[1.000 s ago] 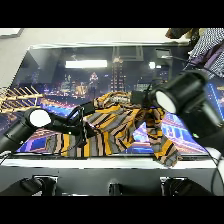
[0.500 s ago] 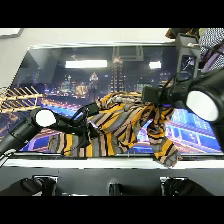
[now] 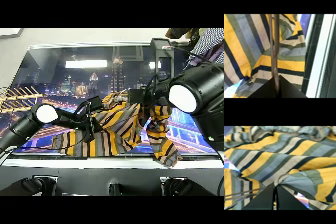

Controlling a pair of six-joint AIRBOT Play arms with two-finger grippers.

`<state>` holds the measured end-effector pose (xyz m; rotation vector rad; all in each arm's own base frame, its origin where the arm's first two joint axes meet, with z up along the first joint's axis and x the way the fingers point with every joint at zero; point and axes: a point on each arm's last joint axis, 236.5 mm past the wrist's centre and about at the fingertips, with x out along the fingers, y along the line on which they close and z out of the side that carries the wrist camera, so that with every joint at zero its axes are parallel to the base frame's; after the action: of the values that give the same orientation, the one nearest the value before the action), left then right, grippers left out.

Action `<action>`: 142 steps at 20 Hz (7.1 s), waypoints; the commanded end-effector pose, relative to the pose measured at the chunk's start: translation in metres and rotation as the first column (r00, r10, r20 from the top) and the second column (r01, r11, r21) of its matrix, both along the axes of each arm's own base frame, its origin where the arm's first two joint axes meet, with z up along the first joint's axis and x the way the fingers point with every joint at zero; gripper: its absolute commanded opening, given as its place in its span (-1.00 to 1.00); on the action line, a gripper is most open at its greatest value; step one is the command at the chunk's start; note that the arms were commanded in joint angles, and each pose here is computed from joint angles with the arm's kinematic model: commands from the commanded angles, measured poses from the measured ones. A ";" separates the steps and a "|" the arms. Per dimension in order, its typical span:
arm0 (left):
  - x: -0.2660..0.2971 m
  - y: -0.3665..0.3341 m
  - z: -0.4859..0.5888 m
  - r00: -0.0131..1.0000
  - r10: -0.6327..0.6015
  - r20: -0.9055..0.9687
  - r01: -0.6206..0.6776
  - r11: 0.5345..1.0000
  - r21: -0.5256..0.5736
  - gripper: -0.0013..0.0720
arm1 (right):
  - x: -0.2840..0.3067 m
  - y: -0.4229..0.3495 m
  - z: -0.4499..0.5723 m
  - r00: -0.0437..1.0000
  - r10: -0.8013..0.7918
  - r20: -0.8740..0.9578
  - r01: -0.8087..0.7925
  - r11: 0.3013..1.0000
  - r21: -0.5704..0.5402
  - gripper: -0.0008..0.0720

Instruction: Fold the clothes and pants, and hang the long-sleeved shirts on hangers.

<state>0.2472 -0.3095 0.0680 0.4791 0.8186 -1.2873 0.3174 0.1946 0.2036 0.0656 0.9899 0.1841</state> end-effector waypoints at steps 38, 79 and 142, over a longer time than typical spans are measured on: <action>0.023 -0.043 0.025 0.995 0.092 0.038 -0.084 0.981 -0.174 -0.92 | -0.026 -0.018 0.009 0.999 0.046 -0.028 -0.047 0.998 -0.045 0.17; 0.027 -0.043 0.026 0.994 0.103 0.048 -0.093 0.979 -0.181 -0.92 | 0.009 -0.065 0.002 0.428 0.902 0.045 -0.853 0.420 -0.308 0.47; 0.017 -0.210 -0.057 0.513 0.548 -0.661 -0.810 0.565 -0.160 0.53 | 0.004 -0.077 -0.021 0.367 0.928 -0.058 -0.898 0.337 -0.284 -0.91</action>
<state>0.2605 -0.5064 0.0185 -0.6348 0.9936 -0.7546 0.3208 0.1169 0.1823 -0.8091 0.8219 1.1154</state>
